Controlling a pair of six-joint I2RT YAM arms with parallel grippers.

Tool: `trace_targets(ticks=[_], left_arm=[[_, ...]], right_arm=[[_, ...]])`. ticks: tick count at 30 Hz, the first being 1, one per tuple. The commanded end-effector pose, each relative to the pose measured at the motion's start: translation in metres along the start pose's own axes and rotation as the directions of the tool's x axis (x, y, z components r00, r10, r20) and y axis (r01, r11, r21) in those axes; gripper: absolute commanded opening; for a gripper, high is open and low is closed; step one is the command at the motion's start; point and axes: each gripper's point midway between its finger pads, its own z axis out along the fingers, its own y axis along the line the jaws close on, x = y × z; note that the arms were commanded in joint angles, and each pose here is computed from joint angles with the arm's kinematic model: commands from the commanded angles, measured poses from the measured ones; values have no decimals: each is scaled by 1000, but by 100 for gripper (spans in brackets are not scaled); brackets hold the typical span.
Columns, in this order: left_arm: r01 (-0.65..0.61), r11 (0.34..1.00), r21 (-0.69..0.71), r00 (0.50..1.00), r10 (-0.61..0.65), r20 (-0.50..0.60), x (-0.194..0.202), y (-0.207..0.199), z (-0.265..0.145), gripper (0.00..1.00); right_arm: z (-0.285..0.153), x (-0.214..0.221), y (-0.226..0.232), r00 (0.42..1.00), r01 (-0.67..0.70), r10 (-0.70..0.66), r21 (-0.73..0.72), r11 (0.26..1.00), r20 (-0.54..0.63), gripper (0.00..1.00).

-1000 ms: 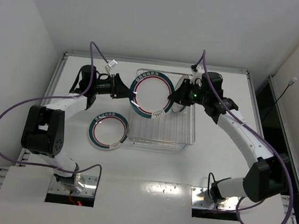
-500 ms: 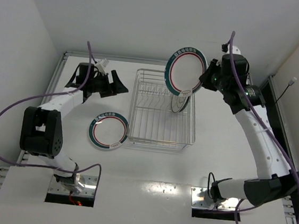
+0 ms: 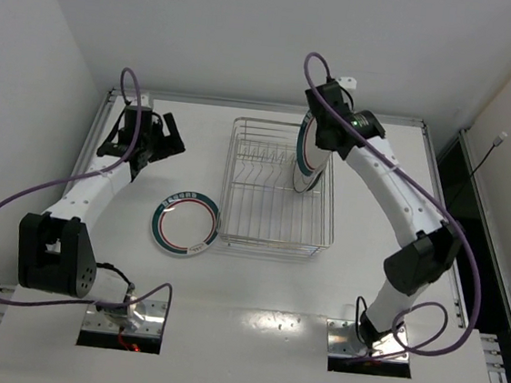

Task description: Load the plates into the dish rack

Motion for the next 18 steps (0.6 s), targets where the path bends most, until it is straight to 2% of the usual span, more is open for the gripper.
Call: trace_targets(ticks=[1, 7, 18], left_arm=[[13, 994, -105, 999, -10, 35, -11, 17, -4, 83], [22, 991, -129, 999, -17, 36, -12, 21, -6, 83], [21, 990, -141, 999, -16, 32, -13, 22, -8, 83]], right_arm=[[-12, -33, -18, 994, 13, -32, 175, 985, 104, 0], [2, -29, 10, 987, 122, -144, 261, 958, 67, 0], [32, 22, 48, 974, 225, -222, 209, 952, -39, 0]])
